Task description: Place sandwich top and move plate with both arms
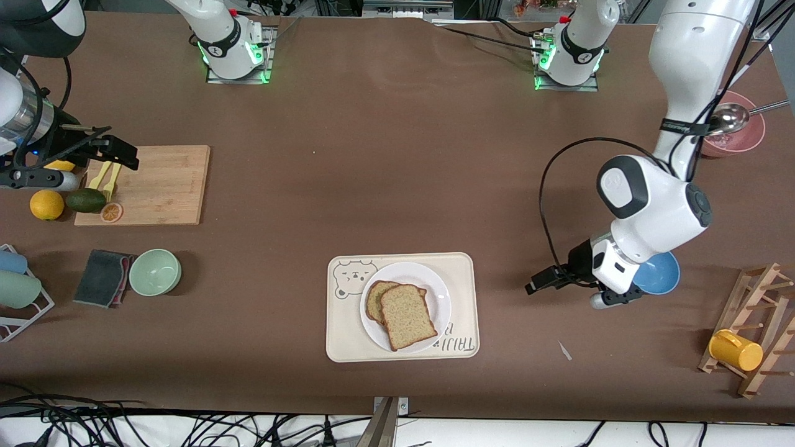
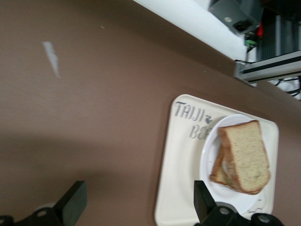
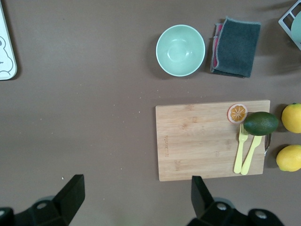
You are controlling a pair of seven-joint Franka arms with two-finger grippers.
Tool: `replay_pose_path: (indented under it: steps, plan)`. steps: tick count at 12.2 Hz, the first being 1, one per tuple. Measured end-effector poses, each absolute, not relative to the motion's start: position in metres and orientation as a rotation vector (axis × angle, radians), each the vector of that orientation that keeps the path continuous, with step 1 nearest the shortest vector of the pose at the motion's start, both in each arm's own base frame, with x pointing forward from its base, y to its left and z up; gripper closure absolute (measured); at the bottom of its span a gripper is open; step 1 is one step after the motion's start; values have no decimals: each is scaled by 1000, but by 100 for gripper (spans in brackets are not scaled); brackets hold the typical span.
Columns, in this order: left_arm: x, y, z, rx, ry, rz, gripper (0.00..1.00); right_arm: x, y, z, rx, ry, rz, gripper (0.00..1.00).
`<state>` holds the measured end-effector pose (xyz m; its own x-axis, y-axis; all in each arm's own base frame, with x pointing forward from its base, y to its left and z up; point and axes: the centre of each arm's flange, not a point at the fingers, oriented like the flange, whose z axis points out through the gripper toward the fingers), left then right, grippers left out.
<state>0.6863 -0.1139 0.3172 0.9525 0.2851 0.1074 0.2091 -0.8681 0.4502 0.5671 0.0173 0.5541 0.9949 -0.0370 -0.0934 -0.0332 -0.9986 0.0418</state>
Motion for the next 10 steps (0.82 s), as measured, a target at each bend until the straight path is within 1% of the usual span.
replay_pose_path:
  steps: [4,10]
  plan:
    - [672,-88,346,2846,325,121,0,566,16,553,3096,-58,-158,0]
    - [629,-56,380,3045,321,-125,0,568,16,554,3098,-60,-141,0]
